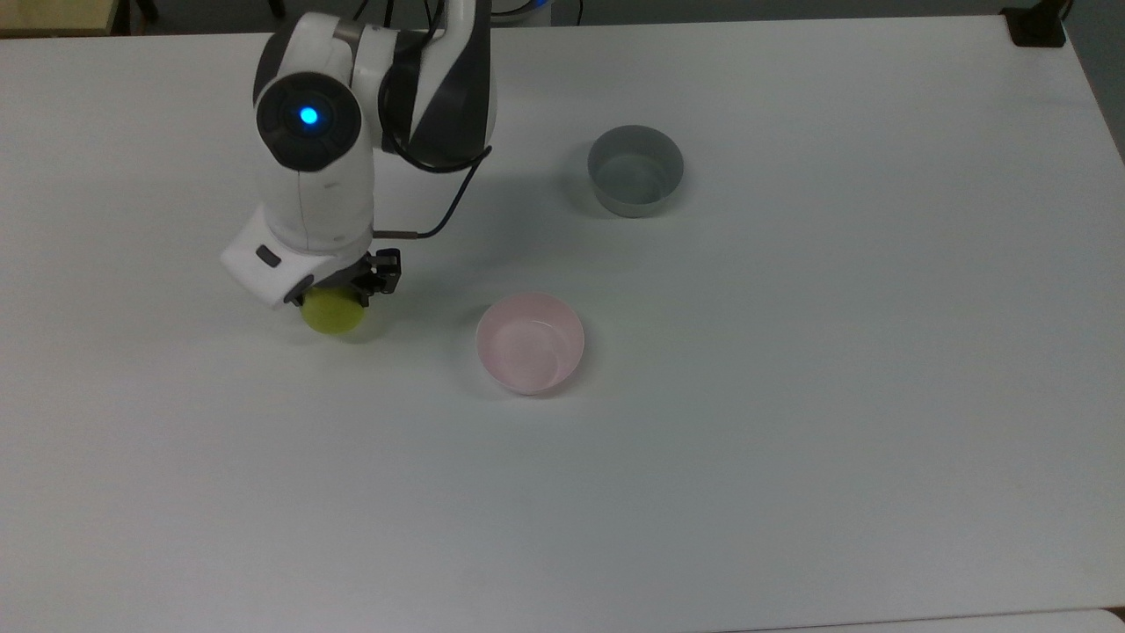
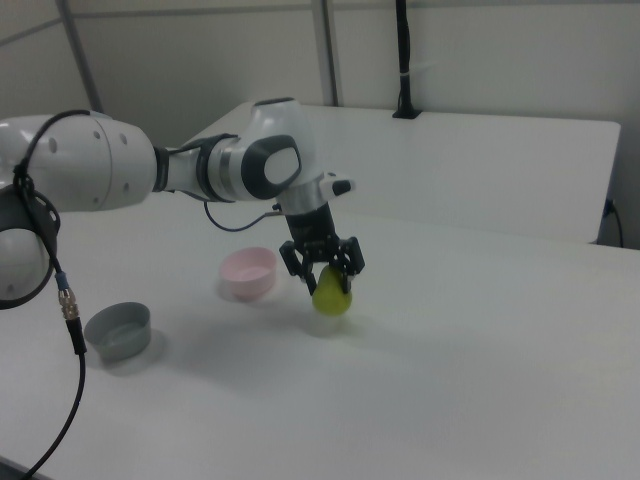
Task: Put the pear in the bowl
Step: 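Carry the held pear over to the pink bowl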
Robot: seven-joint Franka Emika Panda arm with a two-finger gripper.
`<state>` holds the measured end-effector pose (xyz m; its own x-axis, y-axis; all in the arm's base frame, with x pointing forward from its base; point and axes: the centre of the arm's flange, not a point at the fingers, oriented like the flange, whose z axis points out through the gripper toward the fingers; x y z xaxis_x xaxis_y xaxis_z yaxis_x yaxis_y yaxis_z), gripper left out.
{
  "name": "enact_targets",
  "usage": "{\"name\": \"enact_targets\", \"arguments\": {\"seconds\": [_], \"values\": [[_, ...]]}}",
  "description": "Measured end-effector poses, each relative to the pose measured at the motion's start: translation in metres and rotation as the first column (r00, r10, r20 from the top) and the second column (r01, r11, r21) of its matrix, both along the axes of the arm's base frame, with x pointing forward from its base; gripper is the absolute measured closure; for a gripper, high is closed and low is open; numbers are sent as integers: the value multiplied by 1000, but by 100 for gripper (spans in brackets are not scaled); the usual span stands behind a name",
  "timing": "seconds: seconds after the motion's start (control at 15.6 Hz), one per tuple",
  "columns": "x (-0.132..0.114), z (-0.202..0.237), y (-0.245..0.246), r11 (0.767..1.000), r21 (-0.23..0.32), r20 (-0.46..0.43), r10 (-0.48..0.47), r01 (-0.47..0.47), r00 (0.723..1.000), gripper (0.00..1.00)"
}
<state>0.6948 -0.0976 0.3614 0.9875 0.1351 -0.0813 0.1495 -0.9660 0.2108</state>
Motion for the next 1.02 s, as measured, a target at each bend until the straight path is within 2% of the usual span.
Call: {"name": "enact_targets", "arguments": {"seconds": [0.51, 0.77, 1.02], "values": [[-18, 113, -5, 997, 71, 148, -48, 38, 988, 30], [-18, 117, 12, 995, 94, 156, -36, 22, 987, 30], [-13, 116, 77, 992, 125, 160, 11, -32, 987, 30]]}}
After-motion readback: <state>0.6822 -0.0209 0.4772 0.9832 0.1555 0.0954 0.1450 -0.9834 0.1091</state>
